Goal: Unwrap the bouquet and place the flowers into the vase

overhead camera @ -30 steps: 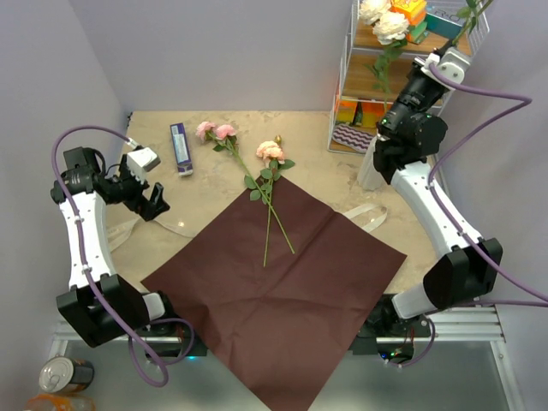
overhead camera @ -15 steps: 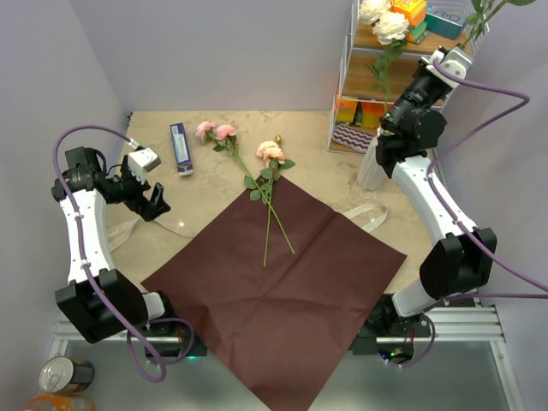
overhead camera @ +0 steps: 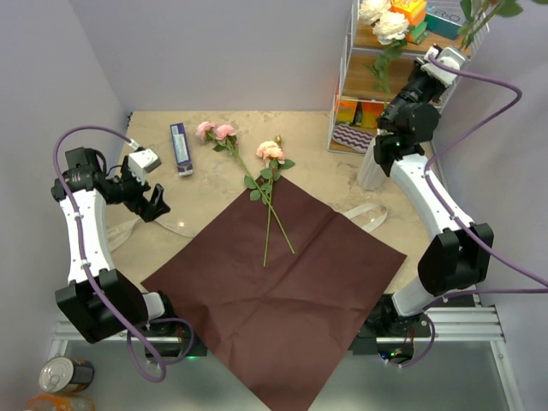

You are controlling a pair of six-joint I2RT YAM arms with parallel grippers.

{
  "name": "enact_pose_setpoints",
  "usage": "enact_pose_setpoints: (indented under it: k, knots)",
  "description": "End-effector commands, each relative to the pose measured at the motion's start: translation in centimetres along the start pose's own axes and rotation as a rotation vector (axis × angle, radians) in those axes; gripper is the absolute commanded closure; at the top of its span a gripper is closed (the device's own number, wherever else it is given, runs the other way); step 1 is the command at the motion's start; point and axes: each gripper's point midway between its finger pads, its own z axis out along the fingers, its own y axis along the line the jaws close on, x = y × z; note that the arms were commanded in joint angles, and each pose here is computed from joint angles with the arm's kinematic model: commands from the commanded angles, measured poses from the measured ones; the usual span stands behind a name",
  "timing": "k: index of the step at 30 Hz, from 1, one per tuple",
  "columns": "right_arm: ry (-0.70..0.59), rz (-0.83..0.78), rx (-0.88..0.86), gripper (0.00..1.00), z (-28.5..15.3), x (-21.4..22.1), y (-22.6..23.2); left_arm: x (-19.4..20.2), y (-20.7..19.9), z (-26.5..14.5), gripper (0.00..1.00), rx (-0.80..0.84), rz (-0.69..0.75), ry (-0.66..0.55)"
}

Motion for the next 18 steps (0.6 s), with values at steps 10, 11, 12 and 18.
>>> enact_pose_setpoints:
  k: [10, 11, 12, 18]
  knots:
    - [0.416, -0.117, 0.044, 0.41, -2.5, 8.0, -0.2, -1.8, 0.1, -1.7, 0.0, -0.04, 0.074, -0.037]
    - [0.483, -0.171, 0.013, 0.41, -3.4, 9.4, -0.1, -1.9, 0.1, -1.7, 0.01, -0.042, 0.076, -0.037]
    - [0.505, -0.148, -0.011, 0.41, -3.7, 9.6, 0.4, -2.0, 0.0, -1.8, 0.0, -0.043, 0.079, -0.039]
    - [0.622, -0.025, -0.363, 0.47, -9.1, 9.1, 5.5, -2.6, -0.2, -2.0, 0.01, -0.037, 0.082, -0.059]
